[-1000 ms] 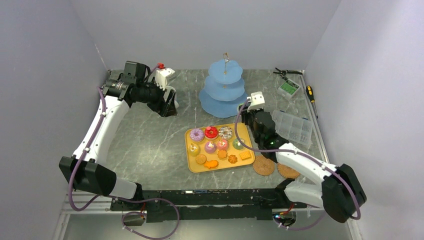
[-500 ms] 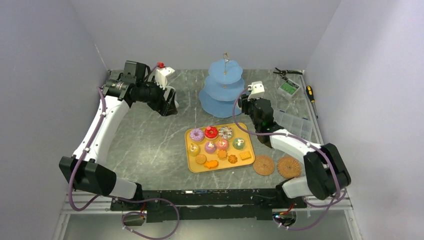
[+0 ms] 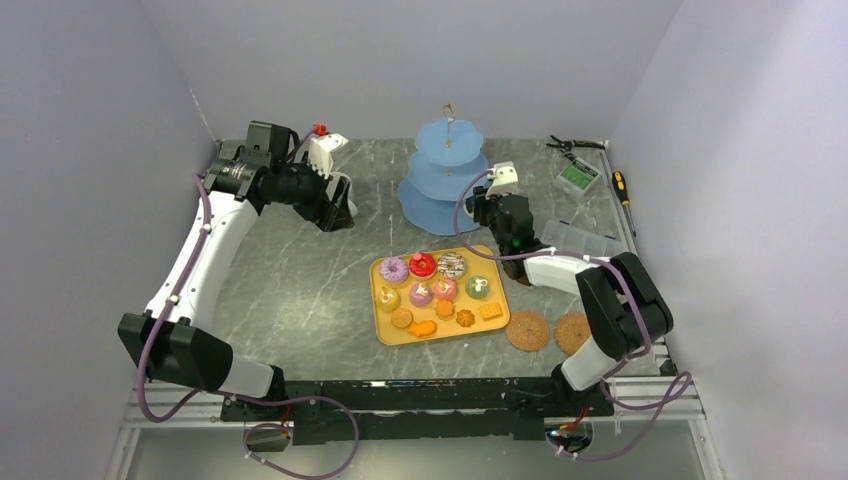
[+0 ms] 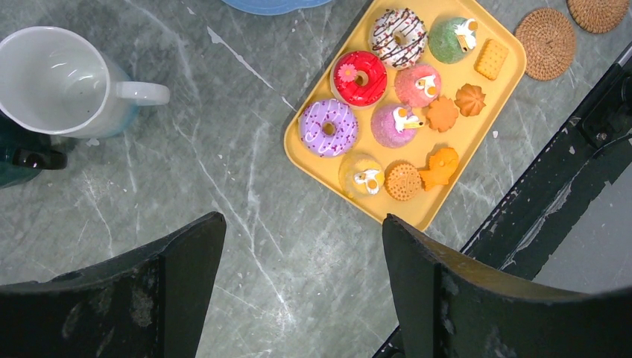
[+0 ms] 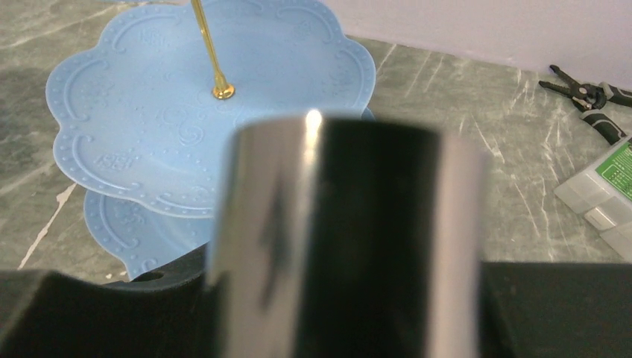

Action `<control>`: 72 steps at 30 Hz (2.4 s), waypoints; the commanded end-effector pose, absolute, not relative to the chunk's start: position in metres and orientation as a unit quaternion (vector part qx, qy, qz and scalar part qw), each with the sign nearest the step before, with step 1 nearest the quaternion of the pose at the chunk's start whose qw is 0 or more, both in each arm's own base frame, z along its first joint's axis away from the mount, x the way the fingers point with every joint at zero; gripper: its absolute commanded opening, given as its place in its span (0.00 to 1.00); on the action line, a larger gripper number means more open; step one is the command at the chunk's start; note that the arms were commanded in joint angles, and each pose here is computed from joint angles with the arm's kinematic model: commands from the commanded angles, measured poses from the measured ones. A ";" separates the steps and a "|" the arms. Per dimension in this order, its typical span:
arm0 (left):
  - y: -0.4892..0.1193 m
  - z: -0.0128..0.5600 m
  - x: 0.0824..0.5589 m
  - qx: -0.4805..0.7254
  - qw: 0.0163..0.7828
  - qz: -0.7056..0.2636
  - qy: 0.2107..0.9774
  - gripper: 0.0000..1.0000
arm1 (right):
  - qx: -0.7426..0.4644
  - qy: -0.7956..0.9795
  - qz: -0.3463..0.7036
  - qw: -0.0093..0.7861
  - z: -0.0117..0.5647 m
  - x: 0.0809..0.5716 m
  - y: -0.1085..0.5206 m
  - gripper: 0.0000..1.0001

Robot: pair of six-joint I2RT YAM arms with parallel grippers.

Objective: Serve the afternoon tea

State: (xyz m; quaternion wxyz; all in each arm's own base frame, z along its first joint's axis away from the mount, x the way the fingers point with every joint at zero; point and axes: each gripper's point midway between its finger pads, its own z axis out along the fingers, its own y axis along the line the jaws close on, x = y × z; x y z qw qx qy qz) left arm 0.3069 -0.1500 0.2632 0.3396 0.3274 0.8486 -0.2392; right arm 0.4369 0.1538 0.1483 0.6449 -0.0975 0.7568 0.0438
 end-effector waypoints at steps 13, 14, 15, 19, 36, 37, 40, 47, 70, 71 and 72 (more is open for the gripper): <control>-0.152 0.277 0.307 0.336 0.363 -0.246 0.834 0.83 | -0.041 0.717 0.081 0.691 0.163 0.448 0.157 0.49; -0.152 0.277 0.306 0.335 0.362 -0.248 0.834 0.83 | -0.038 0.718 0.082 0.690 0.161 0.445 0.155 0.51; -0.153 0.277 0.306 0.334 0.362 -0.248 0.834 0.83 | -0.036 0.718 0.083 0.690 0.161 0.443 0.154 0.53; -0.153 0.279 0.304 0.333 0.361 -0.251 0.834 0.83 | -0.029 0.717 0.088 0.691 0.162 0.432 0.150 0.60; -0.150 0.285 0.299 0.327 0.358 -0.253 0.837 0.83 | -0.029 0.701 0.102 0.705 0.193 0.393 0.135 0.67; -0.150 0.285 0.298 0.327 0.358 -0.253 0.837 0.83 | -0.031 0.701 0.108 0.705 0.195 0.387 0.136 0.67; -0.149 0.285 0.297 0.325 0.357 -0.253 0.839 0.83 | -0.041 0.706 0.126 0.696 0.195 0.366 0.137 0.66; -0.150 0.282 0.298 0.319 0.351 -0.258 0.842 0.83 | -0.056 0.740 0.145 0.654 0.180 0.313 0.140 0.64; -0.152 0.284 0.296 0.320 0.350 -0.264 0.840 0.82 | -0.060 0.804 0.107 0.582 0.166 0.252 0.150 0.60; -0.151 0.284 0.296 0.320 0.351 -0.263 0.840 0.82 | -0.060 0.803 0.108 0.583 0.165 0.253 0.151 0.60; -0.152 0.285 0.296 0.321 0.351 -0.263 0.839 0.82 | -0.062 0.802 0.110 0.583 0.164 0.253 0.152 0.60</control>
